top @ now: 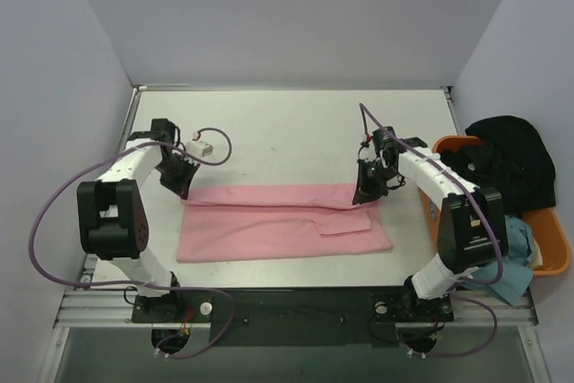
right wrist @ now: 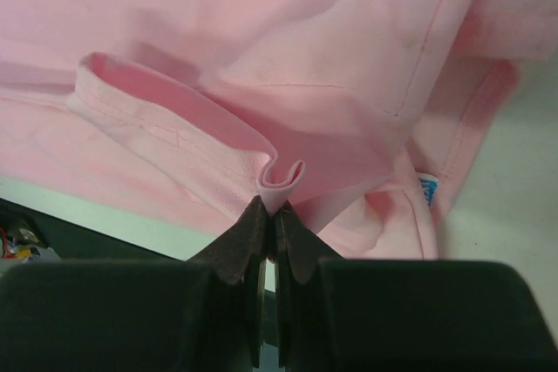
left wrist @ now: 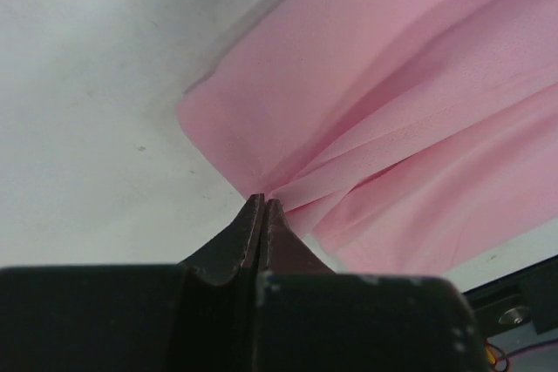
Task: Fold and stack the t-shirts
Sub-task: Fold the other side of the tshirt into a rectangle
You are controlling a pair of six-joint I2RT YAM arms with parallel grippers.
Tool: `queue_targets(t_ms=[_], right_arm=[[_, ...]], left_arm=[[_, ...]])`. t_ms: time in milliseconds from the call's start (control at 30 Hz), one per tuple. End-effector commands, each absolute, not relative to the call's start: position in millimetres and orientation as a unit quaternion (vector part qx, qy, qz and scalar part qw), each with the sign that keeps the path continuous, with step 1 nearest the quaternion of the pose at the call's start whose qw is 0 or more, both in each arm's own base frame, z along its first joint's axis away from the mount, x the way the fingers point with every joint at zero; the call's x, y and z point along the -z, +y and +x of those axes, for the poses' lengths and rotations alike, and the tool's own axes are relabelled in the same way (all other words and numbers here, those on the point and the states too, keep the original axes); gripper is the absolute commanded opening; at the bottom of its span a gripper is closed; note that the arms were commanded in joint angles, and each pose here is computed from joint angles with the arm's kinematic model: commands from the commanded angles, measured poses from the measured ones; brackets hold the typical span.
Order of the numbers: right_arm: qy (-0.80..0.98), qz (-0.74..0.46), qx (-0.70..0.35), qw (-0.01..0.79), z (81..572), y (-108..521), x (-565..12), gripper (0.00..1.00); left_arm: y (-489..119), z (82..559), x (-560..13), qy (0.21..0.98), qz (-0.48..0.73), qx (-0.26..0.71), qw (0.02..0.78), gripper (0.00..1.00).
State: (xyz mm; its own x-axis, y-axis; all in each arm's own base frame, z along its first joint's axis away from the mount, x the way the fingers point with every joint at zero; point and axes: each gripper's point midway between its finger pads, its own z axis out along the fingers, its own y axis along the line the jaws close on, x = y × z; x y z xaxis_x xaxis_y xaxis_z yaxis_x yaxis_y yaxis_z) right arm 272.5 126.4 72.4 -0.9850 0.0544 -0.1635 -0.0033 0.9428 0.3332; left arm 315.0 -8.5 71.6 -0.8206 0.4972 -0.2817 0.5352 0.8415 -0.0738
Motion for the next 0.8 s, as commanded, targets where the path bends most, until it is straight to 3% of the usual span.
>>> queue_targets(t_ms=[0,500,567,600,667,767], right_arm=[[0.983,0.032,-0.162,0.078,258.9,122.2,-52.6,0.0],[0.988,0.044,-0.143,0.027,237.1,122.6,-33.5,0.0],[0.989,0.055,-0.133,0.017,233.8,120.1,-27.9,0.07],[0.99,0.059,-0.129,0.014,231.8,118.5,-28.0,0.21],[0.99,0.064,-0.122,0.021,231.0,116.0,-34.4,0.34],[0.992,0.063,-0.096,0.049,234.4,105.4,-49.6,0.38]], left_arm=[[6.7,287.2,-55.5,0.946,0.31,0.046,0.076,0.0],[12.3,275.1,-47.9,0.94,0.336,0.032,0.051,0.0],[15.6,273.2,-48.6,0.94,0.337,0.024,0.046,0.15],[17.0,273.9,-52.5,0.94,0.337,0.019,0.047,0.33],[21.1,274.9,-63.2,0.94,0.337,0.007,0.048,0.51],[28.6,273.4,-84.6,0.936,0.348,-0.012,0.043,0.64]])
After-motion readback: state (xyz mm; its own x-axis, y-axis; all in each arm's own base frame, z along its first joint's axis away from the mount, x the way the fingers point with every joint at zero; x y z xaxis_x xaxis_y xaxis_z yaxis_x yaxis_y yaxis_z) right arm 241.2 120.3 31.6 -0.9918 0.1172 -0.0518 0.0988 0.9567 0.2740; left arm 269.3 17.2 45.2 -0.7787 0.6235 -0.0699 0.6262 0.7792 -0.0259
